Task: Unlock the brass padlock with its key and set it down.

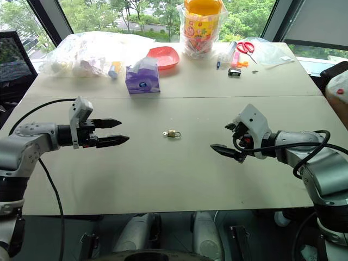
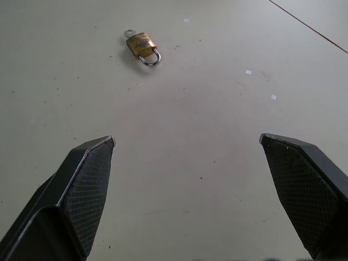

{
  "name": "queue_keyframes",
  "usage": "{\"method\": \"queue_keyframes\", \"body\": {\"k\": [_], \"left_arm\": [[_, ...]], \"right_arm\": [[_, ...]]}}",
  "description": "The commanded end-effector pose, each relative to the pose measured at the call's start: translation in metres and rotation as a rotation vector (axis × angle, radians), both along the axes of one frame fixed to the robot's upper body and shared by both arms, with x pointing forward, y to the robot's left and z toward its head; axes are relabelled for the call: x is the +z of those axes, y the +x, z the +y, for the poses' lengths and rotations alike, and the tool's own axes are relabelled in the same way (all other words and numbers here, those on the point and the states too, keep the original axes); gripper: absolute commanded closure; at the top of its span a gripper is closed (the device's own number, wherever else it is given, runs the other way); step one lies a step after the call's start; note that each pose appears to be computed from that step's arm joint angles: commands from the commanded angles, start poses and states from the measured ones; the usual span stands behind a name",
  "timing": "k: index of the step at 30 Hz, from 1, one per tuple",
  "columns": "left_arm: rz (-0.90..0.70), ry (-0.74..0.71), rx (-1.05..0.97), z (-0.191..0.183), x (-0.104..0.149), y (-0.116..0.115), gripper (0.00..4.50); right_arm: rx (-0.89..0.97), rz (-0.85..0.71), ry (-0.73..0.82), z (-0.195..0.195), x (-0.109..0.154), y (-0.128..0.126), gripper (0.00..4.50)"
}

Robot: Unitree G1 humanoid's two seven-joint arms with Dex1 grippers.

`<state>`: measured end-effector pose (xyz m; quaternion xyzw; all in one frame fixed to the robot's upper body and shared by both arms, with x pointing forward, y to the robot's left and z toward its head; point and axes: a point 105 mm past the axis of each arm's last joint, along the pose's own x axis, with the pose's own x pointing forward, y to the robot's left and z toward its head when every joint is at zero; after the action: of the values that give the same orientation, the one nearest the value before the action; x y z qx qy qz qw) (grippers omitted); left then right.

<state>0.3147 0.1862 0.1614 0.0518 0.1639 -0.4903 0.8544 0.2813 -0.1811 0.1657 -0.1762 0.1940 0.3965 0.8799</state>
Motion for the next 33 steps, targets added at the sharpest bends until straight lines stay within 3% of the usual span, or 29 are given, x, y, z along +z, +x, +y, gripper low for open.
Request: {"method": "queue_keyframes", "body": {"k": [1, 24, 28, 33], "left_arm": [[-0.033, 0.013, -0.034, -0.002, 0.007, 0.001, 0.01], [-0.1, 0.058, -0.124, -0.026, 0.004, 0.015, 0.01], [-0.112, 0.198, -0.224, -0.018, 0.01, 0.011, 0.01], [-0.136, 0.268, -0.258, -0.006, 0.028, 0.008, 0.01]], "right_arm": [[0.017, -0.052, -0.011, 0.002, 0.011, 0.0, 0.0], [0.033, -0.065, 0.003, 0.018, 0.013, 0.011, 0.0], [0.107, -0.043, 0.017, 0.054, 0.01, 0.032, 0.0], [0.234, 0.038, -0.025, 0.097, -0.011, 0.057, 0.0]]}}
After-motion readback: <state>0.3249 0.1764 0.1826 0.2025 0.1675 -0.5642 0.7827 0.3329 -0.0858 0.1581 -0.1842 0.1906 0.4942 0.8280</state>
